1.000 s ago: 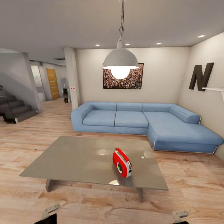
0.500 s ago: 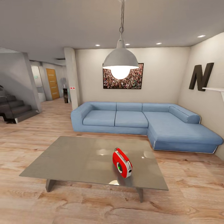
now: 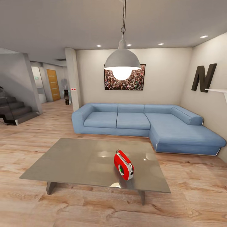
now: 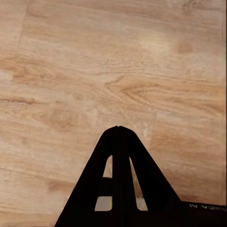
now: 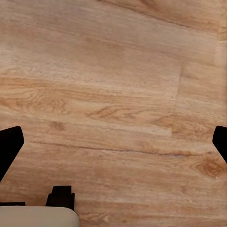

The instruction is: Turn on the radio receiver that's on the table in the living room.

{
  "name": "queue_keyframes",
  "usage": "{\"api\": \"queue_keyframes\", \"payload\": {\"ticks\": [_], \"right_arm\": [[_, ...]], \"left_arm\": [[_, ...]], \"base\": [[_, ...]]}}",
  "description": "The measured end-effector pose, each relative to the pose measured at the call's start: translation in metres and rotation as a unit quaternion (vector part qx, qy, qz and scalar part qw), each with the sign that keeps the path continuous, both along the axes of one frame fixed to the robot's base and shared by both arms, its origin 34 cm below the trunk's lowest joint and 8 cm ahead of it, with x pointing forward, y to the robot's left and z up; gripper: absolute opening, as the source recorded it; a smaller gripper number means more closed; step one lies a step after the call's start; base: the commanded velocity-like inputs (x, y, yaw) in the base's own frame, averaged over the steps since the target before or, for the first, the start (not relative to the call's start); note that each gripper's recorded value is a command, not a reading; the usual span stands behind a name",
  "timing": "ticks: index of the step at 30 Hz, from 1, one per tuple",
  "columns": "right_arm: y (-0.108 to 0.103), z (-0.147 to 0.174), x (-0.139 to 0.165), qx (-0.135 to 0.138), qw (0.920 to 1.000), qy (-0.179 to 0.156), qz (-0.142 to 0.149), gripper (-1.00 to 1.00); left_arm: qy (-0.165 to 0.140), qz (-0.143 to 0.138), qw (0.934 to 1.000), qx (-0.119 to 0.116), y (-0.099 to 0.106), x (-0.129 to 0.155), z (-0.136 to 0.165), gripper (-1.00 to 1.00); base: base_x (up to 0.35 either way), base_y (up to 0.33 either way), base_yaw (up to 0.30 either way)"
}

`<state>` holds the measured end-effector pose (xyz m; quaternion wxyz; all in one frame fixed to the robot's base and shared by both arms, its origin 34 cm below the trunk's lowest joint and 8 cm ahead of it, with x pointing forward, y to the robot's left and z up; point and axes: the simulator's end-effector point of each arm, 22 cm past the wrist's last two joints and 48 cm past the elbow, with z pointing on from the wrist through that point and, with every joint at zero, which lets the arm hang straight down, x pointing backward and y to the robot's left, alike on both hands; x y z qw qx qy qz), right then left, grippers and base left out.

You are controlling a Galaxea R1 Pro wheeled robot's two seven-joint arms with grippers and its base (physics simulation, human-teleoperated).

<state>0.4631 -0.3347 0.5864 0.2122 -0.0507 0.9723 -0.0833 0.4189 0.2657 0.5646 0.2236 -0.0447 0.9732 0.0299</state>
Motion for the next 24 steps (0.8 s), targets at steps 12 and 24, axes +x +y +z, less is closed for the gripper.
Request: {"api": "queue_keyframes", "payload": {"ticks": [12,24], "right_arm": [[0.0,0.0,0.0,0.0,1.0,0.0,0.0,1.0],[0.0,0.0,0.0,0.0,1.0,0.0,0.0,1.0]], "left_arm": [[0.002,-0.004,0.9999,-0.014,-0.023,-0.002,-0.001,-1.0],[0.0,-0.004,0.9998,-0.018,-0.028,-0.001,0.0,-1.0]], "base": [[0.0,0.0,0.0],[0.0,0.0,0.0]]}}
